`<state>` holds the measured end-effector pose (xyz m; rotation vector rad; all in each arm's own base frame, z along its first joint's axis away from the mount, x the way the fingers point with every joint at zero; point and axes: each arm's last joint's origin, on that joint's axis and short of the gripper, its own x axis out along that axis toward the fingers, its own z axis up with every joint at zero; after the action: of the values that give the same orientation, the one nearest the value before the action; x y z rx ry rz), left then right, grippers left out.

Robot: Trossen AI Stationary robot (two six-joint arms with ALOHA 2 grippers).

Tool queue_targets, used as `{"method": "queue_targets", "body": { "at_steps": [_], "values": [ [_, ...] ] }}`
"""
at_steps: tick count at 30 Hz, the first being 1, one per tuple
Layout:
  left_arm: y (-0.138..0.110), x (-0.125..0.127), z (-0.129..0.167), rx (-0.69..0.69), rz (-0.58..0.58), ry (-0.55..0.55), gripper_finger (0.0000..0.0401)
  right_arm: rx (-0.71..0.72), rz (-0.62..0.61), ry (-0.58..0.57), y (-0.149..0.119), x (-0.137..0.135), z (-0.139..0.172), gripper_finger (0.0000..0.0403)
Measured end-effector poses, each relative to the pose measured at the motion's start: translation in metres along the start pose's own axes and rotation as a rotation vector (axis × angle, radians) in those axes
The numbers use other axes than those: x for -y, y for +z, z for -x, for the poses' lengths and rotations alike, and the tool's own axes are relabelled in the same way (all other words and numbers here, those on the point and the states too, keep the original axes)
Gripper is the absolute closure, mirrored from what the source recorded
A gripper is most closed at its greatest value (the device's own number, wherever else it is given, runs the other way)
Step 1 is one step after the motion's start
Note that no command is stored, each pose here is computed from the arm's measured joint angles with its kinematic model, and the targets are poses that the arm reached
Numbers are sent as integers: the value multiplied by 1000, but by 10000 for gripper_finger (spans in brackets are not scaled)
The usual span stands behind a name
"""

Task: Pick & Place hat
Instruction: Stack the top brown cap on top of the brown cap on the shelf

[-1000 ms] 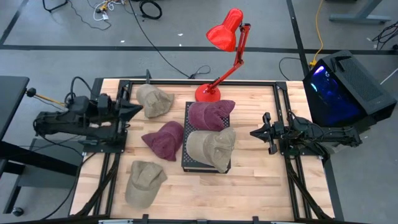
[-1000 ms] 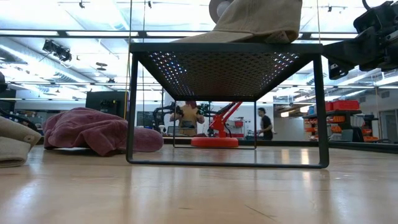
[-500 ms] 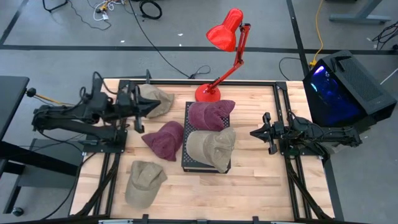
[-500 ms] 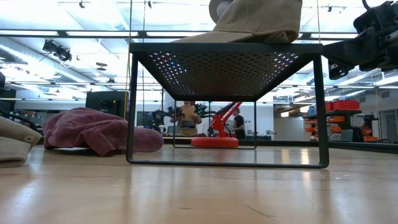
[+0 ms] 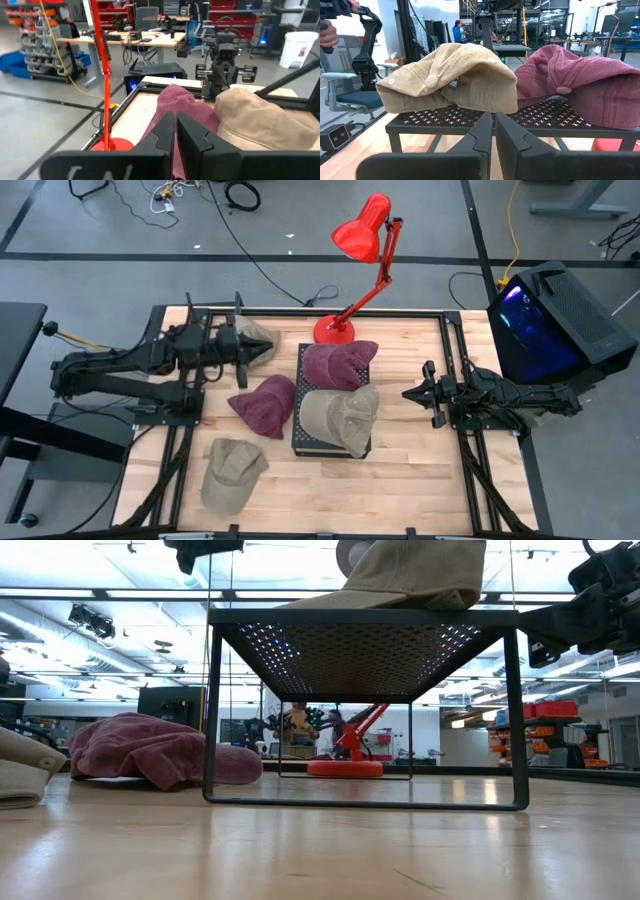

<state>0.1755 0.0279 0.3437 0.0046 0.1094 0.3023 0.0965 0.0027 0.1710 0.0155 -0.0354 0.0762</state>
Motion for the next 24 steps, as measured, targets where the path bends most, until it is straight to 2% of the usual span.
{"method": "queue_targets", "body": {
  "at_steps": [3,8,16,21,24],
  "values": [
    [-2,-13,-2,-24,33,-2,376,0,0,0,0,0,0,376],
    [-10,-35,-6,-94,89,66,375,0,0,0,0,0,0,376],
    [-18,-59,-20,-221,87,160,375,0,0,0,0,0,0,376],
    [-13,-73,-29,-365,56,264,373,0,0,0,0,0,0,376],
    [-10,-83,-35,-435,65,344,355,0,0,0,0,0,0,376]
  ]
}}
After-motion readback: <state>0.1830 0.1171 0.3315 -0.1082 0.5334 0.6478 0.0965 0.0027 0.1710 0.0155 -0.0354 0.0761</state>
